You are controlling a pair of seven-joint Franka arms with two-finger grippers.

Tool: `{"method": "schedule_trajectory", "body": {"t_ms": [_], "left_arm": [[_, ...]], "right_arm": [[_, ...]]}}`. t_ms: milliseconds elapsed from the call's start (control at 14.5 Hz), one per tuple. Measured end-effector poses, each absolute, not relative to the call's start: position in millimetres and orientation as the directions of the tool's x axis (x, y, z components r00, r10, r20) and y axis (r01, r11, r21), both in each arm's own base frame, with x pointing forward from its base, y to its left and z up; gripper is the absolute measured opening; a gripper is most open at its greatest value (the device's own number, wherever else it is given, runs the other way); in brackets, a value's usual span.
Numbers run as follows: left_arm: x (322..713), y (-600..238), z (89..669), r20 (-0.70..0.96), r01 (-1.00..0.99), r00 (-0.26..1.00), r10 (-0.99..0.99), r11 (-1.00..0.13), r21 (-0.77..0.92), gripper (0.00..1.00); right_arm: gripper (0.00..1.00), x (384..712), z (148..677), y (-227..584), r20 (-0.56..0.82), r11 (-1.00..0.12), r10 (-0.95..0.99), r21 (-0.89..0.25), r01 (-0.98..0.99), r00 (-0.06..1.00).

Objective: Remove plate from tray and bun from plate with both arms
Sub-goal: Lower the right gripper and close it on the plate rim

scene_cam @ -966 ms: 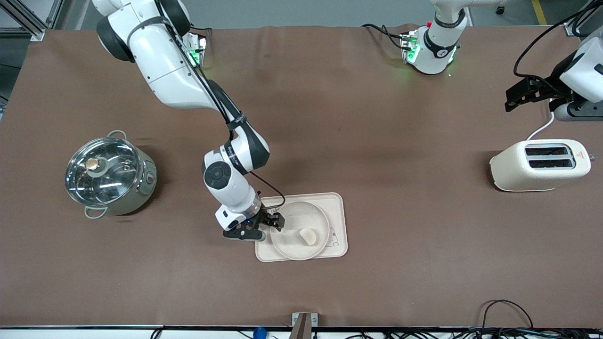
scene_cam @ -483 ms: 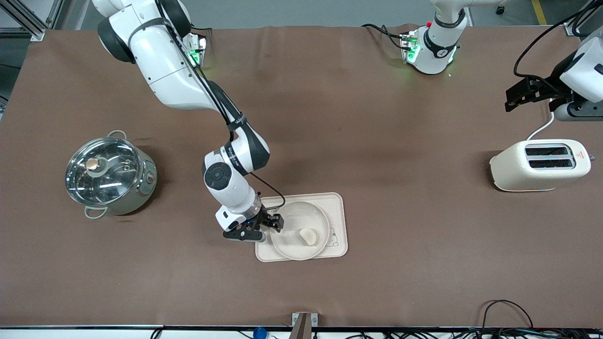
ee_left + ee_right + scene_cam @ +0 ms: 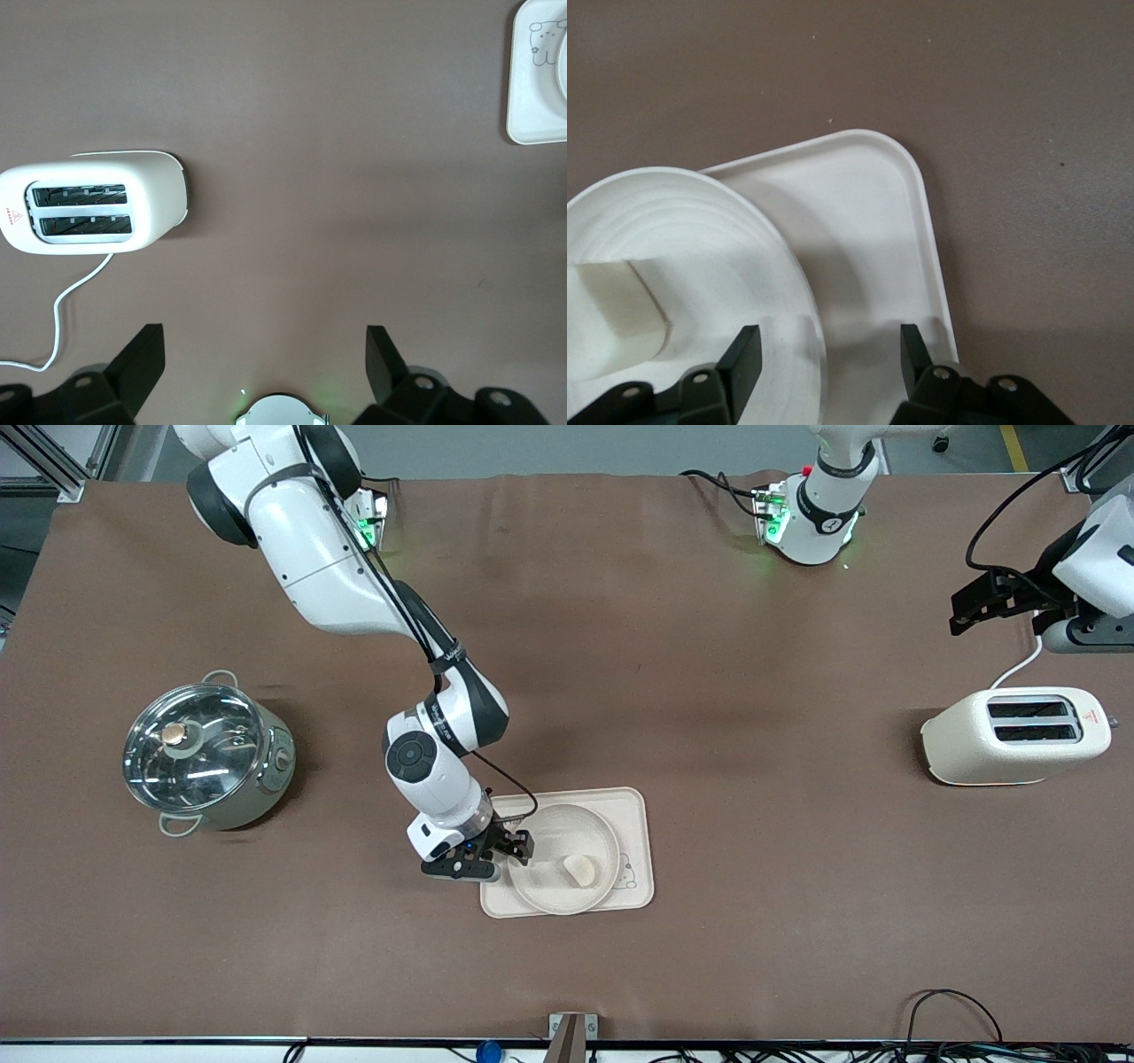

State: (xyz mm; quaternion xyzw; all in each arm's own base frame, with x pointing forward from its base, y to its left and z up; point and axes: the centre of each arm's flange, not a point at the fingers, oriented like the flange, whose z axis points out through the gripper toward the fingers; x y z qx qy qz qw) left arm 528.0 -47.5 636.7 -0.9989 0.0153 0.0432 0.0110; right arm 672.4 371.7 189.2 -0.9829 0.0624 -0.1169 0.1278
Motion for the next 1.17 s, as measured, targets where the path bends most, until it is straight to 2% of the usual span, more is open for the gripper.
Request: {"method": "schedule_trajectory", "body": {"t_ms": [69, 138, 207, 345, 483, 690, 828, 897, 1034, 1172], "left_arm": [[528, -48, 637, -0.087, -0.032, 0.996, -0.03, -0.999, -0.021, 1.0], [528, -48, 637, -0.087, -0.032, 0.996, -0.03, -0.999, -0.021, 1.0], [528, -48, 637, -0.087, -0.032, 0.996, -0.03, -0.999, -0.021, 1.0], [528, -48, 637, -0.087, -0.032, 0.996, -0.03, -0.999, -0.021, 1.0], [528, -48, 637, -0.087, -0.032, 0.996, -0.03, -0.999, -0.021, 1.0], [528, -48, 637, -0.087, -0.032, 0.996, -0.03, -0.999, -0.021, 1.0], [528, -48, 637, -0.087, -0.032, 0.996, -0.03, -0.999, -0.021, 1.0], [528, -48, 637, -0.087, -0.032, 0.996, -0.03, -0.999, -0.021, 1.0], [528, -48, 637, -0.087, -0.032, 0.996, -0.03, -0.999, -0.021, 1.0], [528, -48, 636, -0.087, -0.032, 0.996, -0.03, -0.999, -0.021, 1.0]], "right_arm": [[0.69, 672, 188, 372, 0.214, -0.96, -0.153, -0.266, -0.093, 0.965], [0.63, 672, 188, 372, 0.214, -0.959, -0.153, -0.266, -0.093, 0.965], [0.52, 672, 188, 372, 0.215, -0.959, -0.153, -0.267, -0.093, 0.965], [0.48, 673, 189, 372, 0.216, -0.959, -0.154, -0.268, -0.093, 0.964], [0.36, 673, 189, 372, 0.217, -0.959, -0.154, -0.268, -0.093, 0.964], [0.3, 673, 190, 372, 0.221, -0.959, -0.152, -0.268, -0.09, 0.963], [0.18, 673, 190, 373, 0.222, -0.96, -0.151, -0.267, -0.089, 0.963], [0.18, 673, 190, 373, 0.222, -0.96, -0.15, -0.267, -0.088, 0.963], [0.04, 674, 193, 375, 0.231, -0.958, -0.153, -0.275, -0.086, 0.961], [0.04, 676, 202, 376, 0.242, -0.955, -0.158, -0.283, -0.086, 0.957]]}}
